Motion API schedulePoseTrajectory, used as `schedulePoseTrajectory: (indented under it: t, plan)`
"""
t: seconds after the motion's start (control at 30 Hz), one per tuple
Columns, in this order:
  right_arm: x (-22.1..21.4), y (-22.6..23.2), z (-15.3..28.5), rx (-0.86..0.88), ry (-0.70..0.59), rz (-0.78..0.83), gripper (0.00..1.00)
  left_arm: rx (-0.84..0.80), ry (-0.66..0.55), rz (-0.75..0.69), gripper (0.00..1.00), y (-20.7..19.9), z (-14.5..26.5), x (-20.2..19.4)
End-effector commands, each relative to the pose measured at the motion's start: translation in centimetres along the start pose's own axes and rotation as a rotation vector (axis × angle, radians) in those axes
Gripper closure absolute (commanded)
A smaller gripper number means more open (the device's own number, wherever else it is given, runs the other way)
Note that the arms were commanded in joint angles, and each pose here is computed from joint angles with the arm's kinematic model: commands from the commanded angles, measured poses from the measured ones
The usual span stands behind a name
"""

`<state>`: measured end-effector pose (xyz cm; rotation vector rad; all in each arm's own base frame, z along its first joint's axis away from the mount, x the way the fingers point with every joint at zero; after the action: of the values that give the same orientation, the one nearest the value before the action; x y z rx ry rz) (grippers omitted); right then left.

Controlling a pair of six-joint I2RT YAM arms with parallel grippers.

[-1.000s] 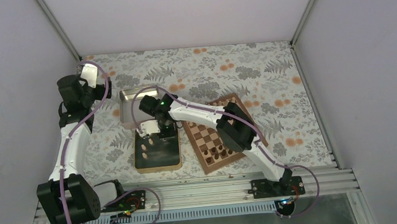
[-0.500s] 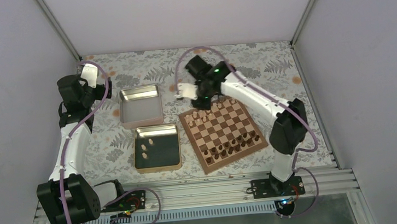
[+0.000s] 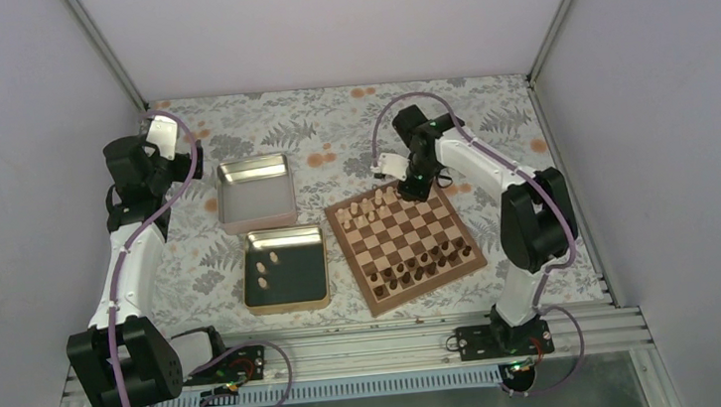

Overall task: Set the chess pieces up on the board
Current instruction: Place the chess piece on the chessboard.

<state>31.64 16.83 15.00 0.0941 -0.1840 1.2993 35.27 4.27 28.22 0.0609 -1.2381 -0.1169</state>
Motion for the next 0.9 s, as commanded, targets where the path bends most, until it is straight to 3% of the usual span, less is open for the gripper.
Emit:
schedulePoseTrajectory:
  t: [0.0, 0.87]
  plan:
    - [0.7, -0.9, -1.1, -0.002, -0.039, 0.008, 0.92, -0.006, -0.022, -0.005, 0.00, 0.1, 0.3, 0.6]
    - [2.2, -0.9, -2.7, 0.091, -0.050, 0.034, 0.91, -0.011, -0.018, -0.007, 0.00, 0.0, 0.1, 0.5]
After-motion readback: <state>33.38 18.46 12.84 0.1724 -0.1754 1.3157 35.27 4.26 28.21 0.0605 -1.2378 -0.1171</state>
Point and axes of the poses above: each gripper's point midway between its finger pads, its own z axis back along the fingers, its own y axis along the line the jaws close on, x = y × z, the point moved 5 cm from there along z, back along the fingers, and after that the axes turned 7 degrees about z, right-handed, at the moved point
